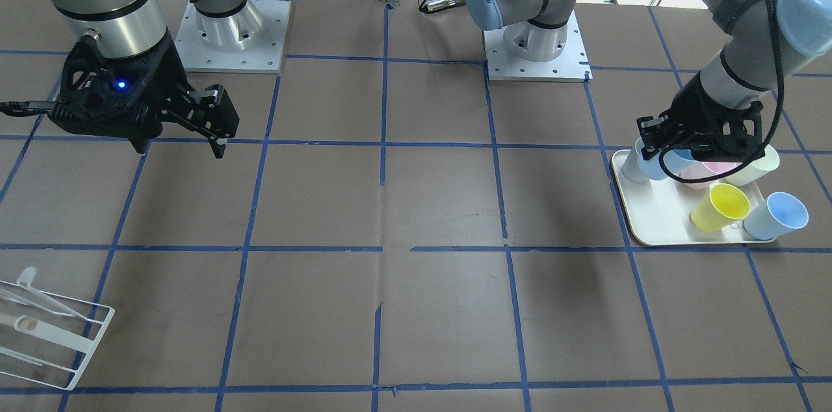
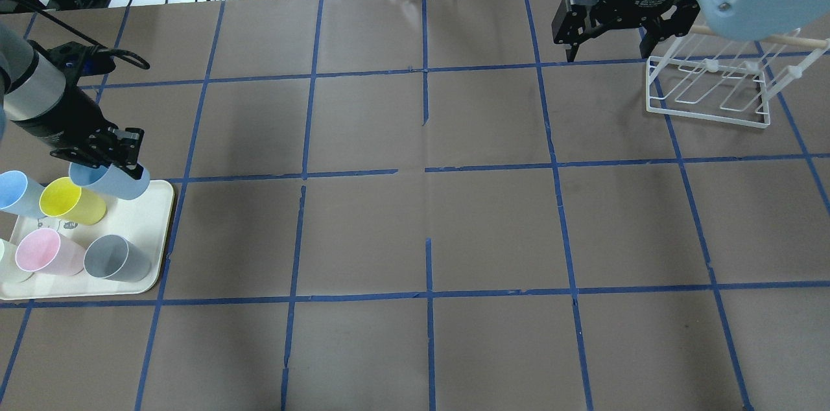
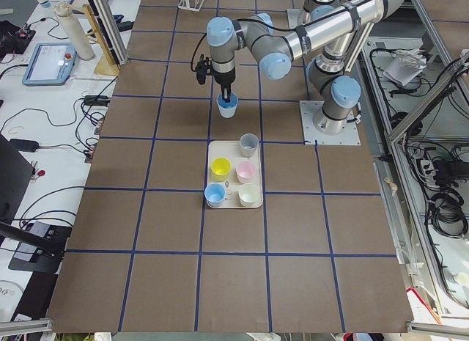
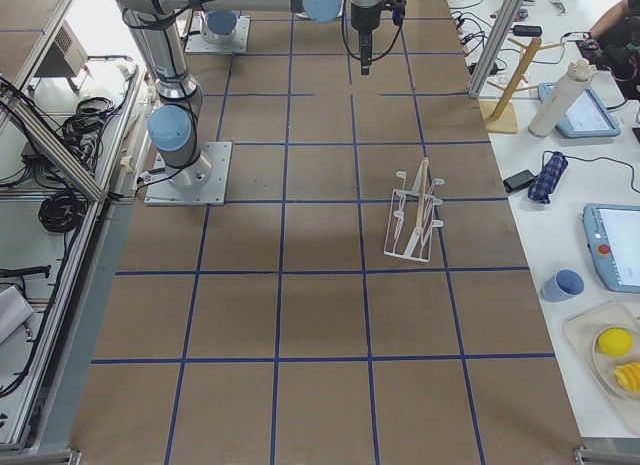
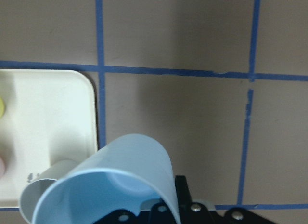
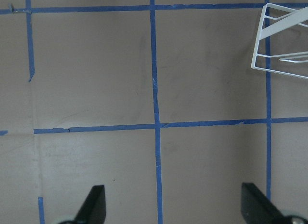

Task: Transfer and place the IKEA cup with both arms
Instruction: 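Lower the light blue cup into the tray beside the yellow cup with the left gripper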

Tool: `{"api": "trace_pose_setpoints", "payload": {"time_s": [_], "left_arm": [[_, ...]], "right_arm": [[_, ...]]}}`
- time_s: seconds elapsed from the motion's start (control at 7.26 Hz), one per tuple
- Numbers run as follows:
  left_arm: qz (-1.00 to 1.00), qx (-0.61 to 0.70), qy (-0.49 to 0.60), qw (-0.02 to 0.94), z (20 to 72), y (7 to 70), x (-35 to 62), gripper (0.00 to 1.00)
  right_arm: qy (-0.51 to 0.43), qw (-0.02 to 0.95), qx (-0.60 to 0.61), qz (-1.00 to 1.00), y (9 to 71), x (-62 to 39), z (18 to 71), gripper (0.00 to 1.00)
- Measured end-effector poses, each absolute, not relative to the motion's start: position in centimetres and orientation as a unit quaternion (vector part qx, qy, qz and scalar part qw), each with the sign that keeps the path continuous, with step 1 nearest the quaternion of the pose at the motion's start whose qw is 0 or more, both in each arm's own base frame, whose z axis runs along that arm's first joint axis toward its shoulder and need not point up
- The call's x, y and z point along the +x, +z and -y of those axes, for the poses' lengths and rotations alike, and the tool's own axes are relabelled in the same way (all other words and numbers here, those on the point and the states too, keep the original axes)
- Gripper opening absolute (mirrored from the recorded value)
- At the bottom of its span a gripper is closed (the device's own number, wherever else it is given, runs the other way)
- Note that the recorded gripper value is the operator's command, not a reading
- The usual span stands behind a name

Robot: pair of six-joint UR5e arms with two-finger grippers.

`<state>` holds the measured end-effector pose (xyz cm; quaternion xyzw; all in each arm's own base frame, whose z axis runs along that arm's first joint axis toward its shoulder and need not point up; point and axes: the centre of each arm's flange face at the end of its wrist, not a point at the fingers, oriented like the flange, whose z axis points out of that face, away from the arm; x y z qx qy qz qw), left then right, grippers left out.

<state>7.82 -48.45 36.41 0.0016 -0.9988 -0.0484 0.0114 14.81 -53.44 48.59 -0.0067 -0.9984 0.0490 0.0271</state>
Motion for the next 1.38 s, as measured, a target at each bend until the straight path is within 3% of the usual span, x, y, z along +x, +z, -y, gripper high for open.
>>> {"api": "trace_pose_setpoints", "payload": {"time_s": [0.69, 1.38], "left_arm": [[0.997, -0.027, -0.076, -0.014, 52.5, 28.7, 11.8, 0.00], [0.995, -0.019, -0.094, -0.004, 52.8, 24.1, 15.5, 0.00]], "right_arm": [[0.057, 0.026, 0.023, 0.998, 49.3, 17.6, 52.2, 1.00], [0.058, 0.026, 0.023, 0.998, 49.4, 17.6, 52.1, 1.00]]}}
